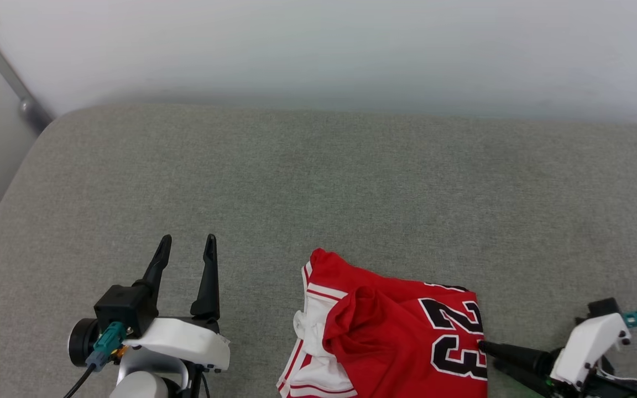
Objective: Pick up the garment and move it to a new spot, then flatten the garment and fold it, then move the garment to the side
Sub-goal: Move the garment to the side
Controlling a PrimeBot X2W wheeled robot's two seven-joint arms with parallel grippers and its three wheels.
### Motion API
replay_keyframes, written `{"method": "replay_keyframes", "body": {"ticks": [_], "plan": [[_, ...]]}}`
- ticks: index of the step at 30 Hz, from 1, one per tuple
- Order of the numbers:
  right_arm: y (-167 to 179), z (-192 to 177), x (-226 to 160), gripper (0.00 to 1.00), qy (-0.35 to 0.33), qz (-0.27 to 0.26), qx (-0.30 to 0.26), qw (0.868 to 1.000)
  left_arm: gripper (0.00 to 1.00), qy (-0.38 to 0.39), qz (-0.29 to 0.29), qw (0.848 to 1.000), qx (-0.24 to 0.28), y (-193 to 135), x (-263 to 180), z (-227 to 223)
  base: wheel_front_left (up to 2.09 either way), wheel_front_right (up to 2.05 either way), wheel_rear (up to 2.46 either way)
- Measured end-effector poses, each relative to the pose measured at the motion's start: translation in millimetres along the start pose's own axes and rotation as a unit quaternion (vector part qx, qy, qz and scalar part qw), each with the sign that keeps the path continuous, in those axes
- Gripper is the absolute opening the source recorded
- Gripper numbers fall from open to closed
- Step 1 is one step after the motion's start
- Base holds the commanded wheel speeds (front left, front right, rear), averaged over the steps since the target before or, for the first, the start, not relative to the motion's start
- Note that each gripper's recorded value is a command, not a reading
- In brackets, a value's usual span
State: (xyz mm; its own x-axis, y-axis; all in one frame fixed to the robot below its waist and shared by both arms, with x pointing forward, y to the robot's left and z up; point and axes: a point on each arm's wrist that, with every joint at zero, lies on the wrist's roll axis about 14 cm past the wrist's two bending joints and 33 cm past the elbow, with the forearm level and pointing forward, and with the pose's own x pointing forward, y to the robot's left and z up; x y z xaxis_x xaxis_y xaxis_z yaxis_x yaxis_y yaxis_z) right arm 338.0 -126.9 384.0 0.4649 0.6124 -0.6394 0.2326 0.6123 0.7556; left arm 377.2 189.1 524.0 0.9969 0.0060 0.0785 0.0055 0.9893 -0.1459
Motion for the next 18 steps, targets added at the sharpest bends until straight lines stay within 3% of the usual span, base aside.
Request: {"method": "replay_keyframes", "body": {"ticks": [5, 8, 9, 11, 15, 18], "plan": [[29, -18, 32, 1.00, 0.047, 0.052, 0.014, 0.997, 1.00, 0.003, 0.007, 1.000, 0.002, 5, 2, -2, 0.00, 0.00, 0.00], [36, -27, 43, 1.00, 0.062, 0.055, 0.007, 0.997, 1.00, 0.004, 0.008, 1.000, 0.002, 5, 2, -4, 0.00, 0.00, 0.00], [38, -28, 46, 0.80, 0.063, 0.057, 0.006, 0.996, 1.00, 0.003, 0.007, 1.000, 0.002, 5, 3, -3, 0.00, 0.00, 0.00], [44, -29, 49, 0.00, 0.063, 0.062, -0.001, 0.996, 1.00, 0.002, 0.008, 1.000, 0.002, 6, 3, -3, 0.00, 0.00, 0.00], [52, -29, 50, 0.00, 0.057, 0.057, -0.043, 0.996, 1.00, 0.000, 0.010, 1.000, 0.005, 7, 3, -1, 0.00, 0.00, 0.00], [54, -18, 42, 0.00, 0.036, 0.035, -0.121, 0.991, 1.00, -0.001, 0.008, 1.000, 0.005, 5, 1, -2, 0.00, 0.00, 0.00]]}}
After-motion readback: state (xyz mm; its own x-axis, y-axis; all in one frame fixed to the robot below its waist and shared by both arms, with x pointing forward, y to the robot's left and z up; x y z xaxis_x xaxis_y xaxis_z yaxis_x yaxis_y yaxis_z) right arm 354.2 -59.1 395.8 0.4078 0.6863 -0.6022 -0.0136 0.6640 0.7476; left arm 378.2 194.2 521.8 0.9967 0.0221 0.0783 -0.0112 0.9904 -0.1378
